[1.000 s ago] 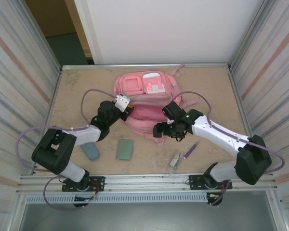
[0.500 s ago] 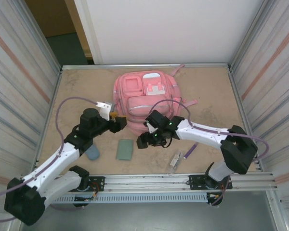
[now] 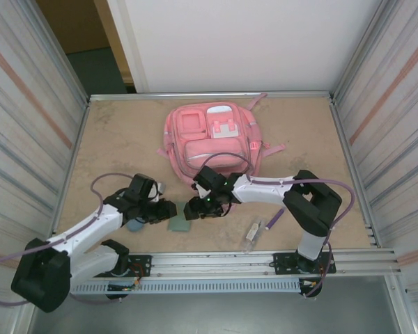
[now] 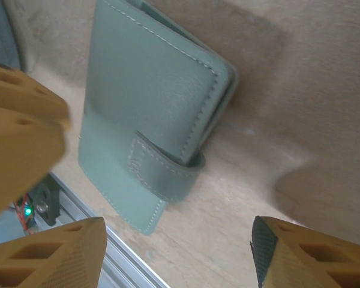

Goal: Pack the student bag

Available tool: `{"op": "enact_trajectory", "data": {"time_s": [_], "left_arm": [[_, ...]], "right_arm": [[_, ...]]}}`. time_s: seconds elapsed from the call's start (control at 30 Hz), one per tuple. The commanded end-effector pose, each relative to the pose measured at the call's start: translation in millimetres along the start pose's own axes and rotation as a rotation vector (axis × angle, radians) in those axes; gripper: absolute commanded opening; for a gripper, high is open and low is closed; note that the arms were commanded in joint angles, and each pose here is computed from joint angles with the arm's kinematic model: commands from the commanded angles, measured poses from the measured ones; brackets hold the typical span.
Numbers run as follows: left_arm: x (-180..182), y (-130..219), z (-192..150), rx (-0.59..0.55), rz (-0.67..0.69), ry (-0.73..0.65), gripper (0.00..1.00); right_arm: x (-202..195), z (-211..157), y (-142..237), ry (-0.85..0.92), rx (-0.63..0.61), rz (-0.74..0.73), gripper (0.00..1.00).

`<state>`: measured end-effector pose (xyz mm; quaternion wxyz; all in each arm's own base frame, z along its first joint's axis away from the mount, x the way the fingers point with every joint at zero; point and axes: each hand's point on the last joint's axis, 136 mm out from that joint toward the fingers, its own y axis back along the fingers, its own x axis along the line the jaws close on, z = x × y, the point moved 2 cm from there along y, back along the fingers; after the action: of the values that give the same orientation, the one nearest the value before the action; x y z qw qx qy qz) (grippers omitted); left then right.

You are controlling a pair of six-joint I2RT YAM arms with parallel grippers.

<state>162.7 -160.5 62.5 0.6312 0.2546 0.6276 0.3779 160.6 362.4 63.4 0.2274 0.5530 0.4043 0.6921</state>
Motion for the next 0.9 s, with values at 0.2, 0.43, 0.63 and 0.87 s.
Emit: {"op": "enact_trajectory", "data": {"time_s": [0.2,0.43,0.63,0.87], "left_arm": [[31,-15,-11,0.039,0.031,0.175,0.04],[52,-11,-17,-0.003,0.006,0.280,0.00],[45,-3,-11,-0.054,-0.020,0.258,0.00],[30,1,-5,-0.054,-0.086,0.254,0.00]], "right_arm": [[18,9,-32,-0.017,0.053,0.136,0.54],[31,21,-32,0.032,0.015,0.175,0.54],[40,27,-38,0.050,0.023,0.210,0.45],[49,30,-35,0.088,0.017,0.244,0.33]]}}
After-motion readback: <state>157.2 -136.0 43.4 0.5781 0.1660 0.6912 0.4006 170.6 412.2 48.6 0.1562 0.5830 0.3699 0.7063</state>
